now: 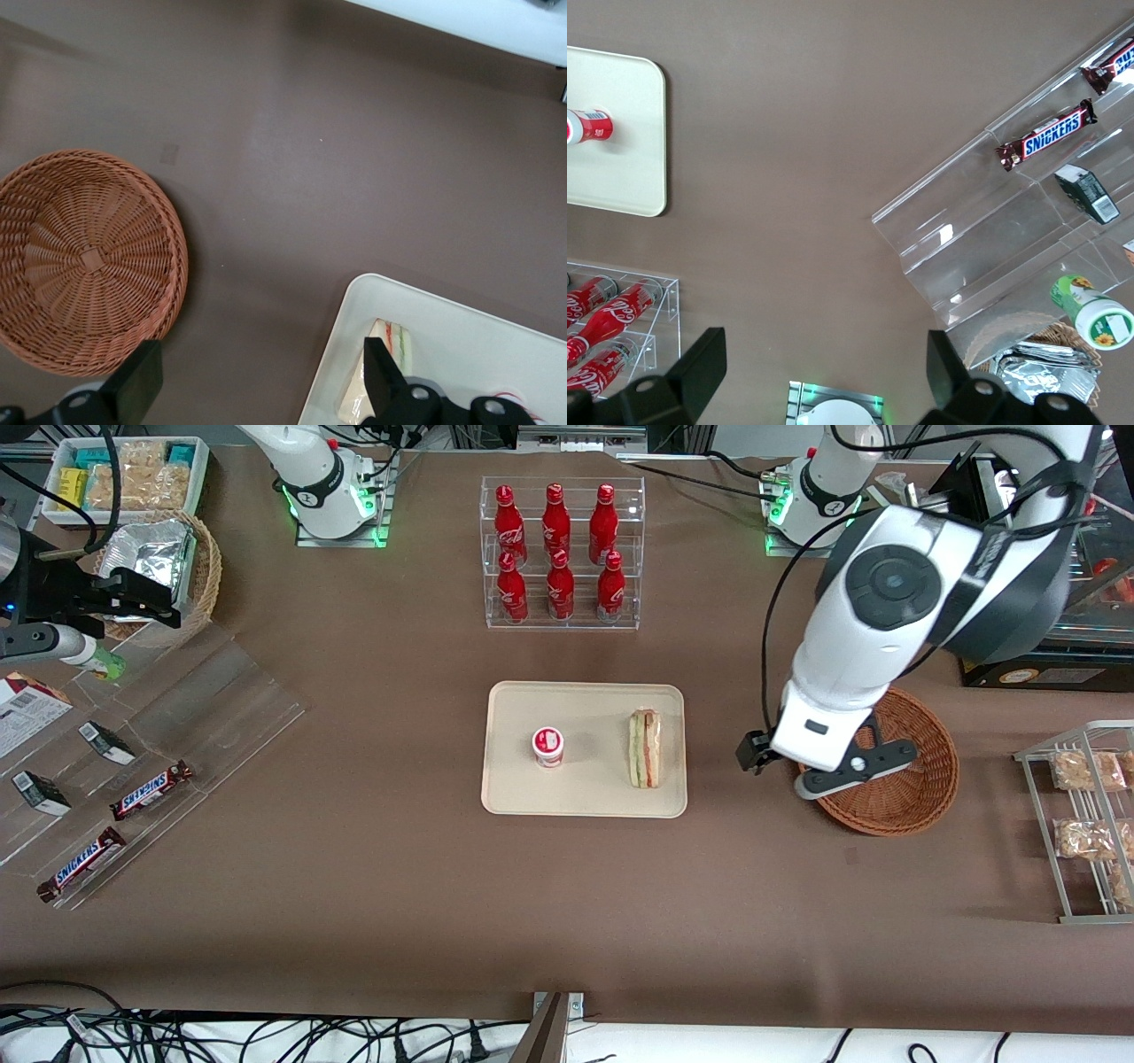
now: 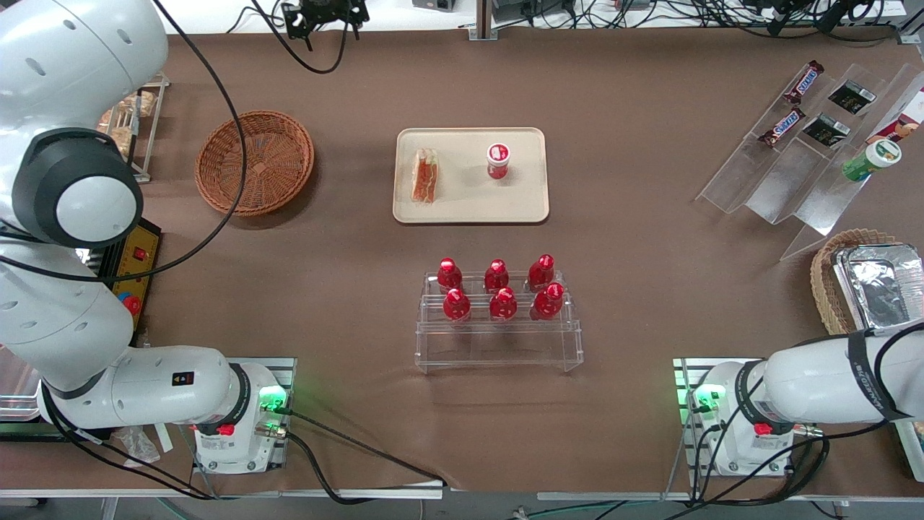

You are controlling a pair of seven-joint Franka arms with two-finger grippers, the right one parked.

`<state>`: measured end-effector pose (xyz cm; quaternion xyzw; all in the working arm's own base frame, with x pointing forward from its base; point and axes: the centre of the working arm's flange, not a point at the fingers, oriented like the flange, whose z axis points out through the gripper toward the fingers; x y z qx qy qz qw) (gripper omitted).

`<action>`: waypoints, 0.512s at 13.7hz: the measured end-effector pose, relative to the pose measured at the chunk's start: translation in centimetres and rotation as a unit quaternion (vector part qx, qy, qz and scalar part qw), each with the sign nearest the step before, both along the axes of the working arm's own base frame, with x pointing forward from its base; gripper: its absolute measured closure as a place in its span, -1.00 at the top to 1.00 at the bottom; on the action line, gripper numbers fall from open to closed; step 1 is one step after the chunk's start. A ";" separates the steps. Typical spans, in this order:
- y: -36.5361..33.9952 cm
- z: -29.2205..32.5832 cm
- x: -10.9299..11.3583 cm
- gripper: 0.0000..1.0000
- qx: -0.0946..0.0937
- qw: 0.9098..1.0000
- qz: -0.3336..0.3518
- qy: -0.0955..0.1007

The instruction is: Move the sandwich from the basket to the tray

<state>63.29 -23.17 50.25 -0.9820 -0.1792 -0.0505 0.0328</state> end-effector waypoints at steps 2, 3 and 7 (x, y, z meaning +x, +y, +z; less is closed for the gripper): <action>1.3 1.8 -0.3 1.00 -0.007 1.000 0.015 -0.004; 2.2 2.5 -0.3 1.00 -0.013 1.000 0.020 -0.004; 7.9 5.2 0.2 1.00 -0.040 0.999 0.002 0.000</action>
